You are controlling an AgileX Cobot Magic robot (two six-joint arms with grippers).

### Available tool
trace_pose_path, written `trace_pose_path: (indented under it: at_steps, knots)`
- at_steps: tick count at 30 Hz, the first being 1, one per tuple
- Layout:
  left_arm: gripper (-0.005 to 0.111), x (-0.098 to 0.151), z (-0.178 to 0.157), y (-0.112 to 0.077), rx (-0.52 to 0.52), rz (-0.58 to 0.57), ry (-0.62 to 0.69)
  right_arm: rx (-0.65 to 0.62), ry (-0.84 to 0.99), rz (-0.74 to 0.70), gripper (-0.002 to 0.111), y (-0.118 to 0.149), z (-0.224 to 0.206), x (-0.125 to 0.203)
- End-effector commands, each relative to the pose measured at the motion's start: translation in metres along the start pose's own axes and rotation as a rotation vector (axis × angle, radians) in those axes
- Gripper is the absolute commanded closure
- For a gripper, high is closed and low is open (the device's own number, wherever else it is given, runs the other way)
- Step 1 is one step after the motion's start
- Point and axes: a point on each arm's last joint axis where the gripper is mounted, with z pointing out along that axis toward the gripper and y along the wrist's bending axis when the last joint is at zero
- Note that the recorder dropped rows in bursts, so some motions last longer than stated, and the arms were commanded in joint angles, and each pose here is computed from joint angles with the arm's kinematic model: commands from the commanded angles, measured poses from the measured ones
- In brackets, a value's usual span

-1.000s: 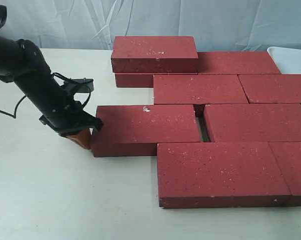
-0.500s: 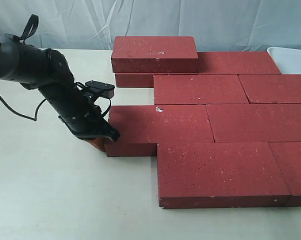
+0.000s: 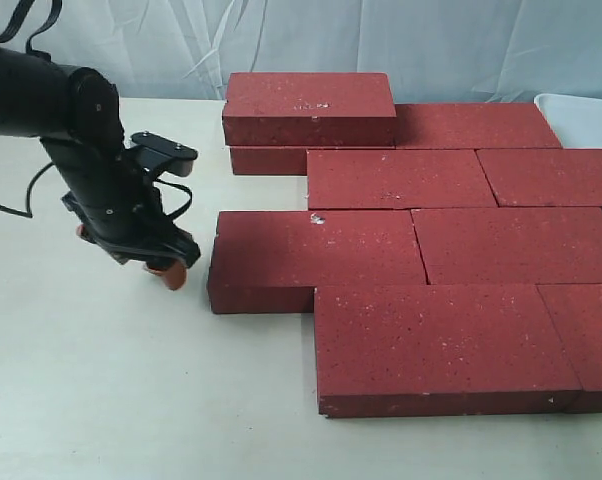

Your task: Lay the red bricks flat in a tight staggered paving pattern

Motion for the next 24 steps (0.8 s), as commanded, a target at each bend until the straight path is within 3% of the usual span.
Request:
trace_pose_path:
  at_steps: [1, 3, 6, 9, 12, 19, 24]
  knots:
    - [0.045, 0.005, -0.007, 0.025, -0.136, -0.031, 0.024, 0.006, -0.014, 0.000, 0.109, 0.000, 0.000, -0.001]
    - [0.062, 0.007, -0.011, 0.031, -0.186, 0.006, 0.048, 0.006, -0.014, 0.000, 0.109, 0.000, 0.000, -0.001]
    - [0.106, 0.011, -0.026, 0.035, -0.238, 0.016, 0.046, 0.006, -0.014, 0.000, 0.109, 0.000, 0.000, -0.001]
    - [0.105, 0.015, -0.052, 0.035, -0.275, 0.017, -0.027, 0.006, -0.014, -0.001, 0.109, 0.000, 0.000, -0.001]
    - [0.105, 0.023, -0.081, 0.030, -0.295, -0.014, -0.198, 0.006, -0.014, -0.001, 0.109, 0.000, 0.000, -0.001]
    - [0.105, 0.064, -0.139, 0.013, -0.325, 0.031, -0.595, 0.017, -0.025, -0.041, 0.109, -0.001, 0.000, -0.002]
    - [0.105, 0.091, -0.167, 0.004, -0.323, 0.021, -0.750, -0.010, -0.305, 0.091, 0.109, 0.000, -0.005, -0.027]
